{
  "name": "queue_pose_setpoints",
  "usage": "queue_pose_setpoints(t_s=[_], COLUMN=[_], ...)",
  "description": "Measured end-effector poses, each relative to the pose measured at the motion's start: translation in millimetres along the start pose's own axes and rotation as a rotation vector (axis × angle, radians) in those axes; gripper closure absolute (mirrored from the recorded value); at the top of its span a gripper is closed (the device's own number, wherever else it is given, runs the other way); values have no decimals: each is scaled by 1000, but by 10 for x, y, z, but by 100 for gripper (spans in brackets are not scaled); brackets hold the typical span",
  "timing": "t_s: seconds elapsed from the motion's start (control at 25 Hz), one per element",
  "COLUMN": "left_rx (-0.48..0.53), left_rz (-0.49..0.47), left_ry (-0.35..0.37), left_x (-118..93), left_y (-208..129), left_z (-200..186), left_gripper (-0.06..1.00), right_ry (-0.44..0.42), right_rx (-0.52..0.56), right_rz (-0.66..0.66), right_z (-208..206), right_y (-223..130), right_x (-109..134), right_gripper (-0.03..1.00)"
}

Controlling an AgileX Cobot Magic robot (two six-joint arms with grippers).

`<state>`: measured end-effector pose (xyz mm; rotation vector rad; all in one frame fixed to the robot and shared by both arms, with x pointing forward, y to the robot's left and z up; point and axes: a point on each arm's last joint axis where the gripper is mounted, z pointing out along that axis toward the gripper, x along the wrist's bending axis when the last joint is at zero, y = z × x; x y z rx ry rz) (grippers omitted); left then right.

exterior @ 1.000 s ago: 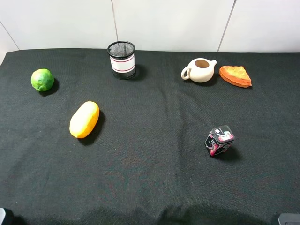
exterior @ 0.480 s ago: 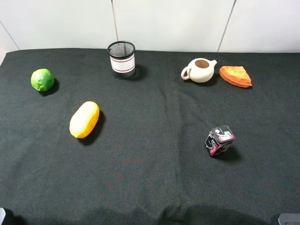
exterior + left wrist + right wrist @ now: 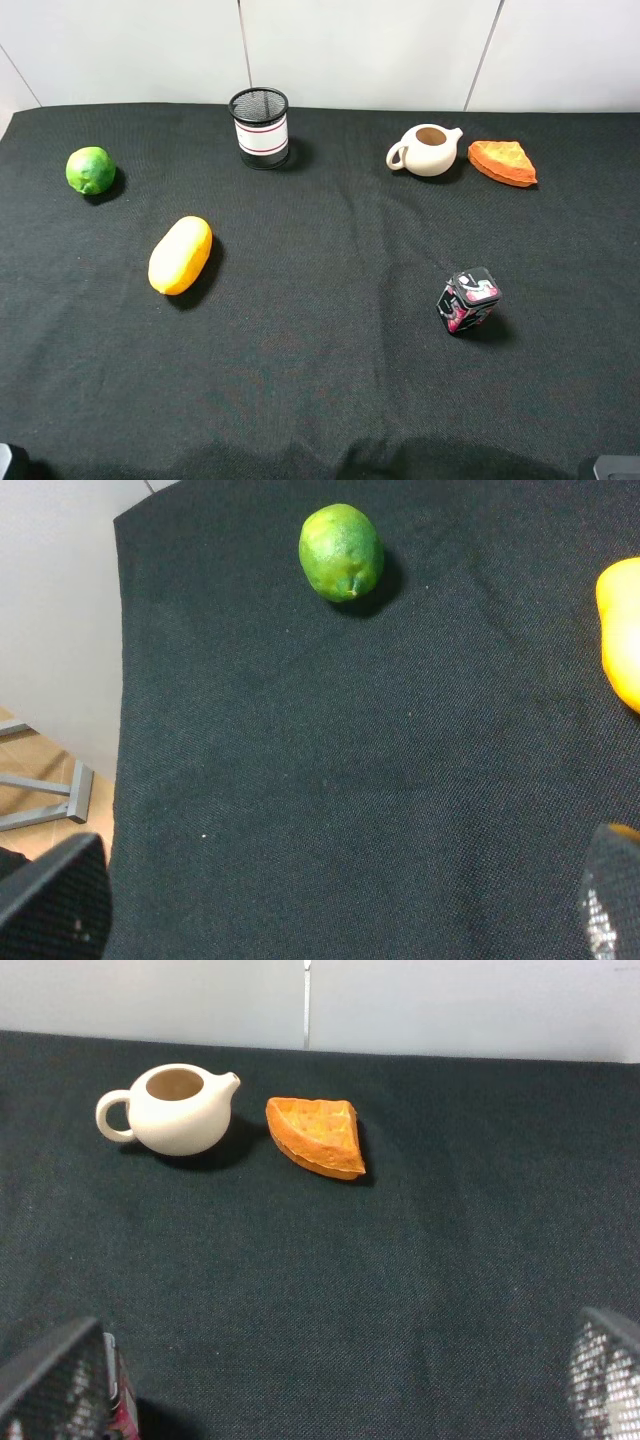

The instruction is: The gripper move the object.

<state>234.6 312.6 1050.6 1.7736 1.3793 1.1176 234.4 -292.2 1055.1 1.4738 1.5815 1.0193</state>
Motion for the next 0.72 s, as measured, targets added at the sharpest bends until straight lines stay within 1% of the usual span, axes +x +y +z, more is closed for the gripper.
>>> queue_pose_setpoints(t_s=[0.72], left_rx=[0], left_rz=[0], left_ry=[0], left_x=[0], left_y=[0], left_z=[0], left_gripper=[-5], right_ry=[0], right_rx=[0], right_rz=[0], right_z=[0], right_y=[0], right_x=[0], right_gripper=[27])
